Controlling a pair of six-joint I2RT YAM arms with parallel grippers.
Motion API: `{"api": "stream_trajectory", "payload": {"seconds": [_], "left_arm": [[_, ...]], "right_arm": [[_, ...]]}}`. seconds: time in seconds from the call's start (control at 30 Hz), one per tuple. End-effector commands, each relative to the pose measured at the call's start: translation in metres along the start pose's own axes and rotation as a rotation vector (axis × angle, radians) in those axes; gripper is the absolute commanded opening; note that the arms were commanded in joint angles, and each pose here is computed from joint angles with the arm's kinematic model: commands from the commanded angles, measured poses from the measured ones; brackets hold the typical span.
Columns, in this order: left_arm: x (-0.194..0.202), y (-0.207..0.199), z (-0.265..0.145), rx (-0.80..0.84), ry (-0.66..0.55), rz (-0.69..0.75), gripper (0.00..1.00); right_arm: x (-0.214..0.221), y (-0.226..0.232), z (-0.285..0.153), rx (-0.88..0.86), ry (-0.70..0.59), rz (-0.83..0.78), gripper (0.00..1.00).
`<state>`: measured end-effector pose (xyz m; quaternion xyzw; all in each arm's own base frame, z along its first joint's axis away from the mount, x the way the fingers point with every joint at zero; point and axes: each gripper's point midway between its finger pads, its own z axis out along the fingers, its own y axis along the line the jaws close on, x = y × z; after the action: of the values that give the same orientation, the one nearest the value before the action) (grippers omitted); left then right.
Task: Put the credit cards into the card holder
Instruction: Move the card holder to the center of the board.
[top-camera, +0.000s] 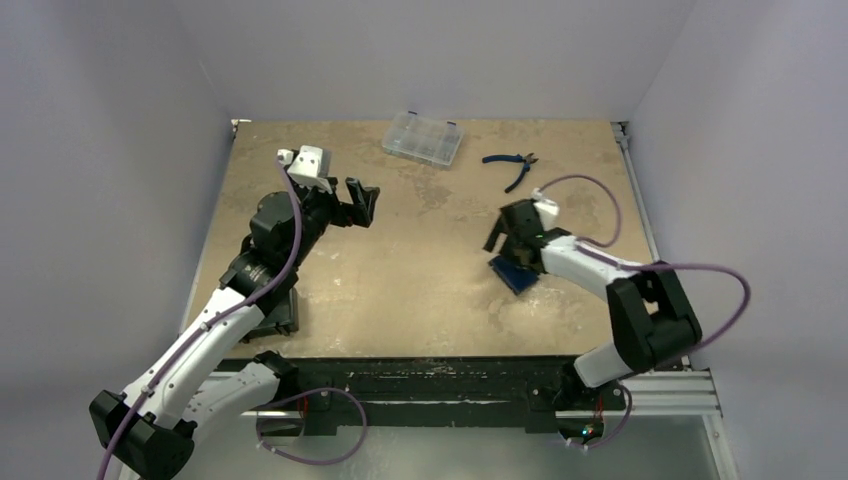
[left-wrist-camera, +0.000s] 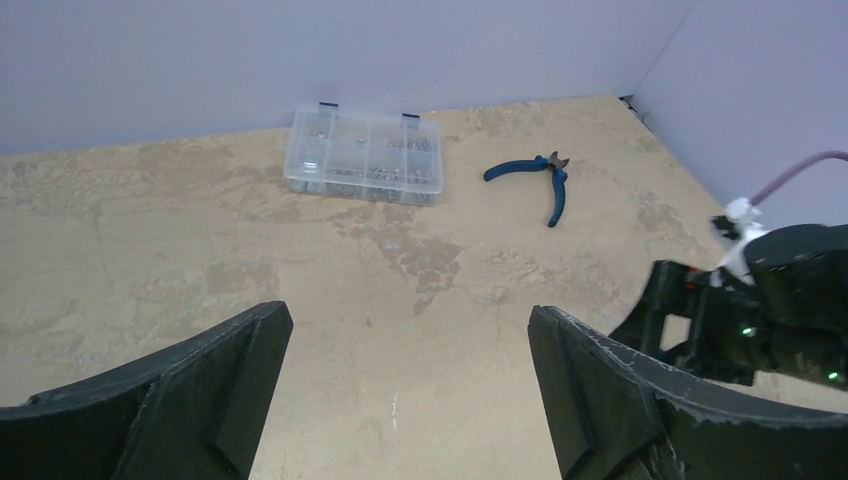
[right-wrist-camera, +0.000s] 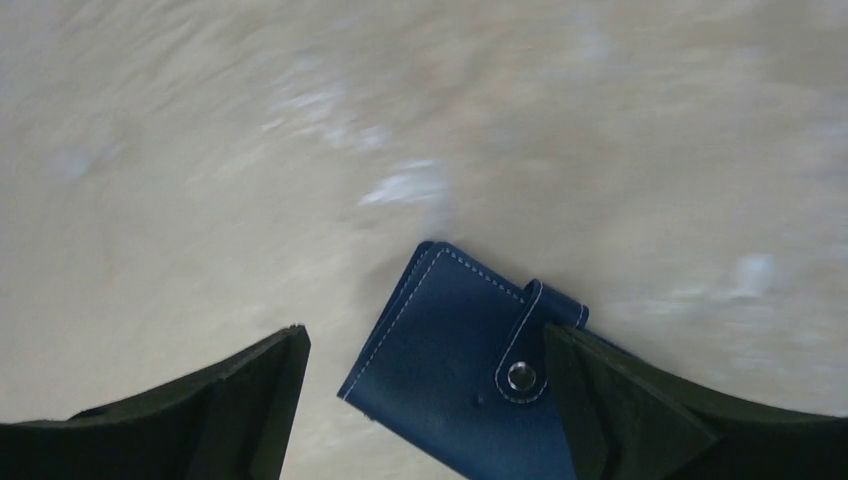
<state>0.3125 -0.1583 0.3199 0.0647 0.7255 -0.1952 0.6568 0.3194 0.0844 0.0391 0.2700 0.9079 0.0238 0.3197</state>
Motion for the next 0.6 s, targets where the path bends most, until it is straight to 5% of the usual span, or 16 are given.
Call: {"api": "stream_trajectory", "payload": {"seconds": [0.0, 0.27, 0.43, 0.57], "left_arm": [[-0.014, -0.009, 0.002, 0.042, -0.042, -0.032, 0.97], [-0.007, -0.014, 0.006, 0.06, -0.022, -0.03, 0.97], [-0.001, -0.022, 0.007, 0.09, -0.001, -0.046, 0.97], [0.016, -0.034, 0.013, 0.135, 0.06, -0.103, 0.97]], "right_arm": [[0.079, 0.053, -0.012, -0.041, 0.169, -0.196, 0.99], [0.046, 0.086, -0.042, -0.234, 0.067, -0.282, 0.99], [0.07, 0.076, -0.042, -0.278, 0.227, -0.451, 0.99], [0.083, 0.077, -0.042, -0.358, 0.251, -0.427, 0.99]]}}
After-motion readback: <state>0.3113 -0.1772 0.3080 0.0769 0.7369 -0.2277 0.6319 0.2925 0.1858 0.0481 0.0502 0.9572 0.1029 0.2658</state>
